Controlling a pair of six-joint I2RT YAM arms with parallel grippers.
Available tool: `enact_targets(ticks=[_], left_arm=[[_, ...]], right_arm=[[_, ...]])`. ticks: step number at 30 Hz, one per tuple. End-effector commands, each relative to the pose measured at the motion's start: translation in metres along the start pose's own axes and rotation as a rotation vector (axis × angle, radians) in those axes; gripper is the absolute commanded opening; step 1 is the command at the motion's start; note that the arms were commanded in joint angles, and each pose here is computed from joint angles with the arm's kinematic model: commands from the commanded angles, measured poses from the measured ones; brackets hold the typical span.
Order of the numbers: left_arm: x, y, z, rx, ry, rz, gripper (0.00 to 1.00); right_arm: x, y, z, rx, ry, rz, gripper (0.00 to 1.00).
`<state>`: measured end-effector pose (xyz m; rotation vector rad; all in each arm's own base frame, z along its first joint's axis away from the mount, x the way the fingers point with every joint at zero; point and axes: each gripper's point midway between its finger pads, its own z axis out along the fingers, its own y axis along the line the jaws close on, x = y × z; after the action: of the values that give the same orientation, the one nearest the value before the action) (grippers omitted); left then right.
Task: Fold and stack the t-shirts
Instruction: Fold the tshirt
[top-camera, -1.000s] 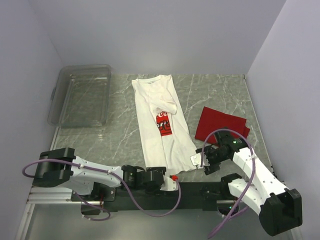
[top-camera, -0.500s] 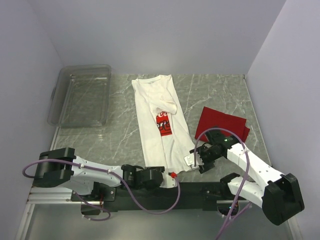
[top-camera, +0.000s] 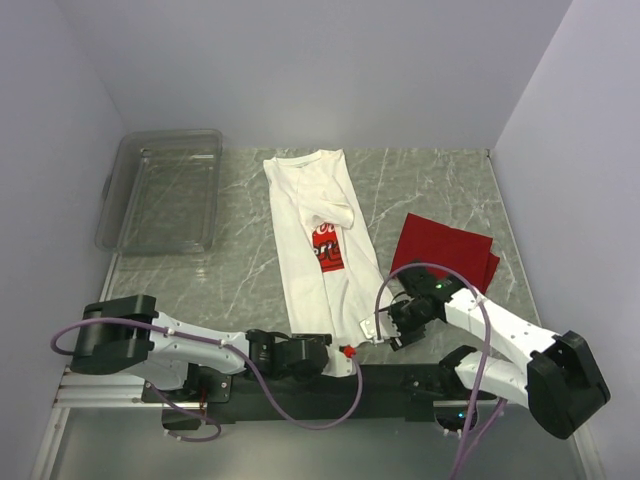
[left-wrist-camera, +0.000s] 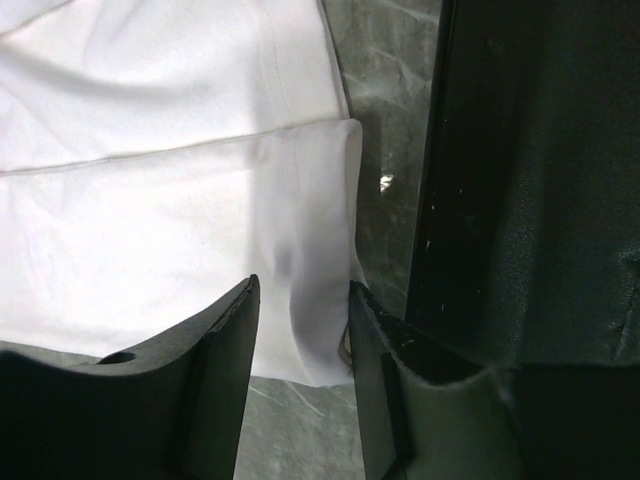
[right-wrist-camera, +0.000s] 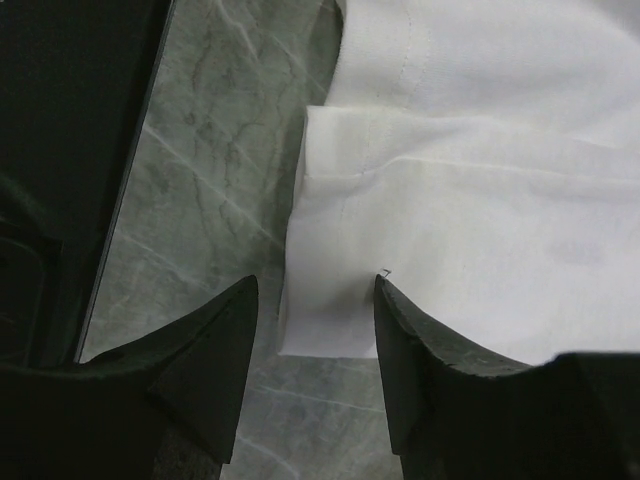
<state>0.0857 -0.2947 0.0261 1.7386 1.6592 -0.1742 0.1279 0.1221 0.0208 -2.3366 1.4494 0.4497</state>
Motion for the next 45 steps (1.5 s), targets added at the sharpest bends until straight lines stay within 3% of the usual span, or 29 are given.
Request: enact_targets(ticks=[1, 4, 9, 15, 16, 29, 35, 45], left_arm=[[0.013, -0.006, 0.005, 0.023, 0.049, 0.035, 0.46], [0.013, -0.007, 0.004, 0.034, 0.049, 0.038, 0.43], [0.011, -0.006, -0.001, 0.035, 0.027, 0.036, 0.24], [-0.001, -0.003, -0.01, 0.046, -0.03, 0.033, 0.01], [-0.002, -0.004, -0.011, 0.053, -0.036, 0.034, 0.01], [-0.02, -0.009, -0.037, 0.161, -0.16, 0.047, 0.01], [-0.03, 0.017, -0.048, 0.136, -0.224, 0.014, 0.01], [-0.022, 0.009, -0.035, 0.196, -0.156, -0.007, 0.01]], right_arm=[[0.003, -0.003, 0.005, -0.003, 0.023, 0.05, 0.53], [0.003, -0.006, 0.005, 0.005, 0.031, 0.068, 0.46], [0.002, -0.007, 0.004, 0.021, 0.029, 0.066, 0.36], [-0.009, -0.01, 0.001, 0.03, -0.019, 0.112, 0.13], [-0.011, -0.011, 0.0, 0.031, -0.027, 0.12, 0.0], [-0.05, -0.033, -0.038, 0.067, -0.186, 0.218, 0.0], [-0.05, -0.061, -0.063, 0.093, -0.193, 0.289, 0.0], [-0.03, -0.021, -0.043, 0.002, -0.124, 0.246, 0.01]])
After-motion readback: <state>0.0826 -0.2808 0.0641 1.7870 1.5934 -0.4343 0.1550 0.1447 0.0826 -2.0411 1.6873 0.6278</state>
